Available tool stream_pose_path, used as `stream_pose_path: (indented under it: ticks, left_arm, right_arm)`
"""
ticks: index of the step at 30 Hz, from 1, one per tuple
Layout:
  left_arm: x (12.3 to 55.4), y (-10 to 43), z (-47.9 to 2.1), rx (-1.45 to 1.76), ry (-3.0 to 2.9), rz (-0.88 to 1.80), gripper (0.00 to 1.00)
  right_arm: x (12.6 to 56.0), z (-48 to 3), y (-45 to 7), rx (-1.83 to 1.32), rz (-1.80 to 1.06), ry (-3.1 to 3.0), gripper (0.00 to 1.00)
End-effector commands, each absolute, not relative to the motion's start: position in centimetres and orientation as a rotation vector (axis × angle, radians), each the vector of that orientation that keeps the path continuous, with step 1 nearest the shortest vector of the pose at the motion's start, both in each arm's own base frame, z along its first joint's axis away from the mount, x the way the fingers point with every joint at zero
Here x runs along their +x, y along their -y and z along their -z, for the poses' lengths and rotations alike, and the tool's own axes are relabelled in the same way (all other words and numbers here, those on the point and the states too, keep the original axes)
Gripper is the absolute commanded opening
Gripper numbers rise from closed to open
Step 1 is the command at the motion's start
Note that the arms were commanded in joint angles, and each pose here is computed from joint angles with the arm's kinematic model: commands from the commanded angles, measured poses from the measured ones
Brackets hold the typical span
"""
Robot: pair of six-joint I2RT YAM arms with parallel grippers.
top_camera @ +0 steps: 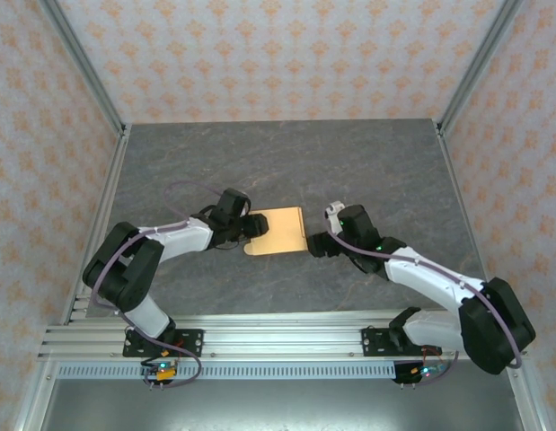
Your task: Fold the paper box
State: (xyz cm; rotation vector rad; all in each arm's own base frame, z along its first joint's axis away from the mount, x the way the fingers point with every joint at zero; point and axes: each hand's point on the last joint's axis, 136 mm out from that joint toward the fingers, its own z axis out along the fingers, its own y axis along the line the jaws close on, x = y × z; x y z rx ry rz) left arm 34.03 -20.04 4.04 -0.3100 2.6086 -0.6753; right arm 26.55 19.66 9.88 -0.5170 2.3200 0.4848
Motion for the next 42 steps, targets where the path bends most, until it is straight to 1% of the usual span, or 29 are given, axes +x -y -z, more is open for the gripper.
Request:
stream_pose_path:
  ticks: [1, 2, 5, 8, 11, 13, 15, 16, 18, 22, 26, 29, 32, 33, 42]
  left_arm:
    - [29.9, 18.5, 0.1, -0.450, -2.865, 0.628, 0.54]
    - [29.8, 18.7, -0.1, -0.447, -2.876, 0.634, 0.54]
    - [29.7, 18.8, -0.2, -0.463, -2.920, 0.632, 0.54]
    - [29.8, 18.7, -0.1, -0.483, -2.940, 0.651, 0.54]
    - [29.8, 18.6, 0.1, -0.513, -2.945, 0.686, 0.53]
    - [29.8, 18.8, 0.3, -0.534, -2.958, 0.732, 0.52]
    - [29.7, 19.0, 0.6, -0.561, -2.960, 0.796, 0.52]
    - [29.7, 19.0, 0.8, -0.570, -2.957, 0.818, 0.51]
    - [29.7, 18.5, 1.3, -0.595, -2.962, 0.811, 0.50]
    - [29.8, 18.5, 1.6, -0.613, -2.955, 0.845, 0.49]
    - [30.2, 18.5, 1.3, -0.588, -2.944, 0.843, 0.49]
    - [30.3, 18.4, 1.1, -0.569, -2.941, 0.832, 0.49]
    - [30.2, 18.3, 0.9, -0.561, -2.938, 0.826, 0.49]
    - [30.2, 18.3, 0.9, -0.558, -2.937, 0.824, 0.49]
    - [30.0, 18.3, 1.0, -0.561, -2.933, 0.828, 0.49]
  right_arm:
    - [26.8, -11.4, -21.3, -0.590, -0.558, -2.232, 0.72]
    - [26.8, -11.3, -21.6, -0.579, -0.589, -2.240, 0.70]
    - [27.4, -10.2, -22.2, -0.546, -0.611, -2.267, 0.67]
    - [28.9, -10.3, -22.6, -0.505, -0.609, -2.259, 0.69]
    - [30.9, -9.8, -22.3, -0.382, -0.623, -2.325, 0.69]
    - [32.1, -10.0, -22.5, -0.272, -0.718, -2.355, 0.69]
    - [33.0, -10.8, -23.0, -0.147, -0.873, -2.375, 0.67]
    - [33.4, -11.0, -22.9, -0.083, -0.923, -2.392, 0.65]
    - [34.3, -10.9, -22.3, 0.051, -0.944, -2.463, 0.57]
    - [34.5, -10.2, -22.0, 0.024, -0.807, -2.561, 0.47]
    - [34.9, -8.9, -21.6, 0.009, -0.650, -2.640, 0.39]
    - [35.9, -8.3, -21.0, 0.087, -0.599, -2.653, 0.31]
    - [36.4, -7.8, -21.2, 0.066, -0.590, -2.693, 0.25]
    - [36.6, -7.7, -21.6, 0.053, -0.604, -2.705, 0.20]
    - [37.3, -6.9, -23.0, 0.002, -0.650, -2.749, 0.18]
